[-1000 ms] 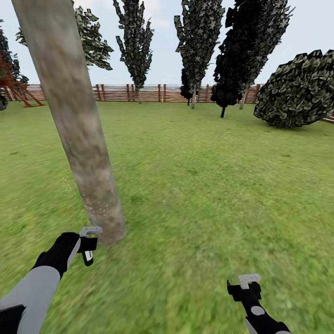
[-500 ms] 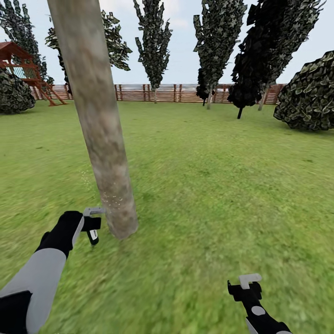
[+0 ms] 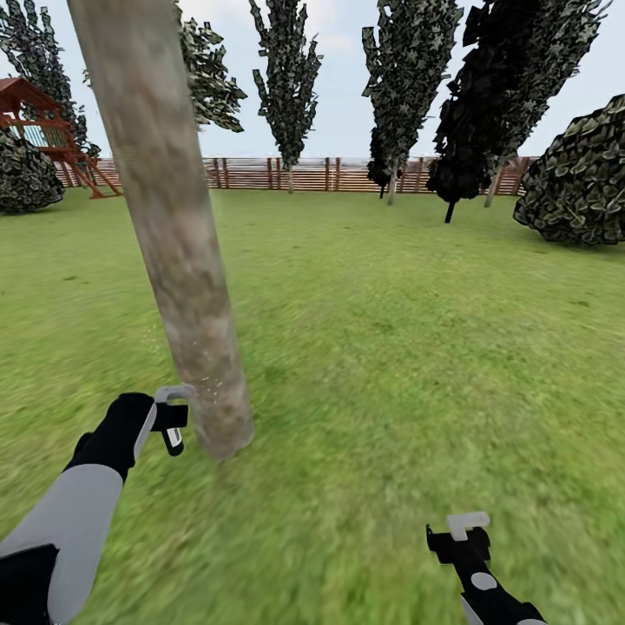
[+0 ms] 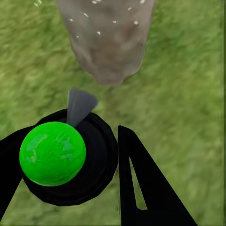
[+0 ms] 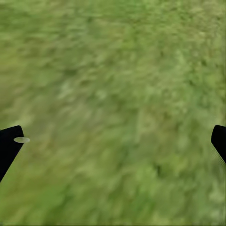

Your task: In the garden, pick up the pesticide atomizer on the floor and spray pesticide onto both trees until each tree trunk is fully covered.

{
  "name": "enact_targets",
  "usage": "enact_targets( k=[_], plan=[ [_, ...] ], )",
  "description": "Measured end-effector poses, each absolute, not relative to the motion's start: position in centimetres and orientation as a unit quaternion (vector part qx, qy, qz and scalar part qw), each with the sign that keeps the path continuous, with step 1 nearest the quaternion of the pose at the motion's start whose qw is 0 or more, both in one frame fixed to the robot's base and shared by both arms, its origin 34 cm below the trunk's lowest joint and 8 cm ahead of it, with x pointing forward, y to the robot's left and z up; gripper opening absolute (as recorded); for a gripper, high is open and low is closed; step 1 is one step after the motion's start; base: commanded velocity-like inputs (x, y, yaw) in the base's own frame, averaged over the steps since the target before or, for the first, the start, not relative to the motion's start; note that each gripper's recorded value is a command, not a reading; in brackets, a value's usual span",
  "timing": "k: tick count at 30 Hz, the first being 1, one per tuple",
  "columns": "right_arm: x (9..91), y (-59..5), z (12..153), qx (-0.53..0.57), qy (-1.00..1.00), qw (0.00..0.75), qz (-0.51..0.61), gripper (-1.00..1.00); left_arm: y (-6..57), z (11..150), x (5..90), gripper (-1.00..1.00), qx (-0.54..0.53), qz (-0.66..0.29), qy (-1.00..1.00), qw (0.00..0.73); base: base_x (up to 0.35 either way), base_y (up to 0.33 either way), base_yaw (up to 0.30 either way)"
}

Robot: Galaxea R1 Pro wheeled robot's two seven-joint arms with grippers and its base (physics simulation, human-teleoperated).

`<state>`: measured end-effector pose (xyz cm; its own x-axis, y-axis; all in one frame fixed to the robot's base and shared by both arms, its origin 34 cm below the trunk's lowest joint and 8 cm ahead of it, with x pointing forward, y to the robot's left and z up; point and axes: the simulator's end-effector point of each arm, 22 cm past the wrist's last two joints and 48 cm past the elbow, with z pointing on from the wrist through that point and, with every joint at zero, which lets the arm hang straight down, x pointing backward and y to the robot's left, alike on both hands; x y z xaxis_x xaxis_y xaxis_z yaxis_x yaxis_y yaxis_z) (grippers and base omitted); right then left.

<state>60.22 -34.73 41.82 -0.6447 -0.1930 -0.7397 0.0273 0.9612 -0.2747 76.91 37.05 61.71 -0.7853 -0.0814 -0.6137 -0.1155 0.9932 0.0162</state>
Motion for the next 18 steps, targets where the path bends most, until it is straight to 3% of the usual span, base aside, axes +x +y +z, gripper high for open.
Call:
enact_targets(
  k=[8, 12, 18],
  plan=[
    [60.2, -34.7, 41.8, -0.046, 0.897, 0.419, -0.131, 1.00, 37.4, 62.3, 77.3, -1.00, -0.053, 0.029, 0.943, 0.328, -0.077, -0.251, 0.020],
    [60.2, -34.7, 41.8, -0.046, 0.897, 0.419, -0.131, 1.00, 37.7, 62.9, 77.6, -1.00, -0.056, 0.029, 0.941, 0.332, 0.085, -0.204, 0.232],
    [60.2, -34.6, 41.8, -0.046, 0.897, 0.419, -0.131, 1.00, 37.9, 62.9, 77.4, -1.00, -0.060, 0.029, 0.944, 0.322, 0.211, -0.024, 0.275]
  ],
)
